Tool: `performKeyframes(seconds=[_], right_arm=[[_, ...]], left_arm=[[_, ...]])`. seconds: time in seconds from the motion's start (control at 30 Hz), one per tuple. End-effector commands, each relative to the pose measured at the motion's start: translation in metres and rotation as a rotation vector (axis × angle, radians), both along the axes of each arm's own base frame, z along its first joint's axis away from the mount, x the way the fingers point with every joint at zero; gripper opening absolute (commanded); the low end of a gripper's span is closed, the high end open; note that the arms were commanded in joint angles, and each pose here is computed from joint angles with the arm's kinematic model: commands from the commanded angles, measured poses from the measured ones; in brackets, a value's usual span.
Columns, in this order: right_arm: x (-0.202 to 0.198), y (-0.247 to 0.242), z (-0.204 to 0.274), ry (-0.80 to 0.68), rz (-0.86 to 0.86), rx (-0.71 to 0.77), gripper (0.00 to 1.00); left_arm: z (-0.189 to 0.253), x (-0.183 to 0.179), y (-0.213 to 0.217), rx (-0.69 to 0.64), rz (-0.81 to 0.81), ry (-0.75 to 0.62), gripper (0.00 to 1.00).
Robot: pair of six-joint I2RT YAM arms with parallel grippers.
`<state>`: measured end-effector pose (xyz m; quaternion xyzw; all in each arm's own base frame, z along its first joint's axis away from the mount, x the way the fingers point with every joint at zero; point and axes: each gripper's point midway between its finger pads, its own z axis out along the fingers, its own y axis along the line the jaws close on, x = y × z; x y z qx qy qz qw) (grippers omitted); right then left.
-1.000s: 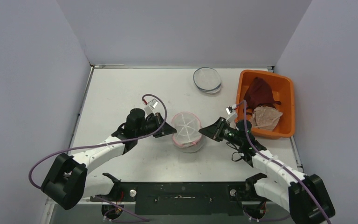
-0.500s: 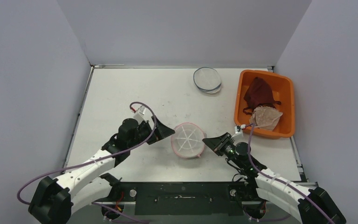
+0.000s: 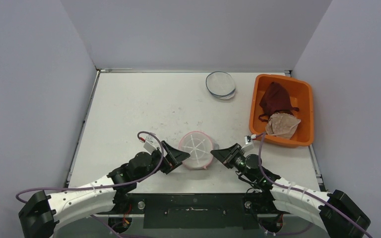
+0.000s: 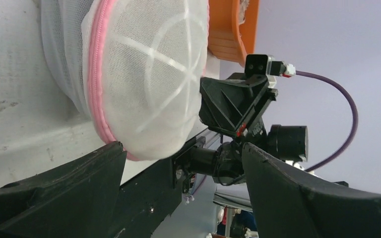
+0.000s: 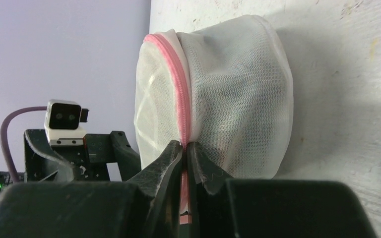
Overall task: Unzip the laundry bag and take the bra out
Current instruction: Adjust the laundry bag at the center of the board.
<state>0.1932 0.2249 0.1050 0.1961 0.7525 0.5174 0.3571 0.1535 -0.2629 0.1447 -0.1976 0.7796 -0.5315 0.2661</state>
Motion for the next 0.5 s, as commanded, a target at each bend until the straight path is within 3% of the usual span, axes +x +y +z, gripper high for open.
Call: performKeyframes(seconds=[0.0, 0.17, 0.47], right_arm=[[0.007, 0.010, 0.028, -0.062, -0.030, 0.050, 0.05], [0.000, 0.013, 0.024, -0.055, -0.031, 0.041, 0.05], [-0.003, 0.010, 0.019, -0.052, -0.039, 0.026, 0.05]], left_arm=[[0.021, 0.016, -0.015, -0.086, 0.065, -0.018, 0.83], [0.011, 0.009, -0.026, -0.095, 0.039, 0.008, 0.77], [-0.004, -0.017, -0.007, -0.033, 0.028, 0.035, 0.84]])
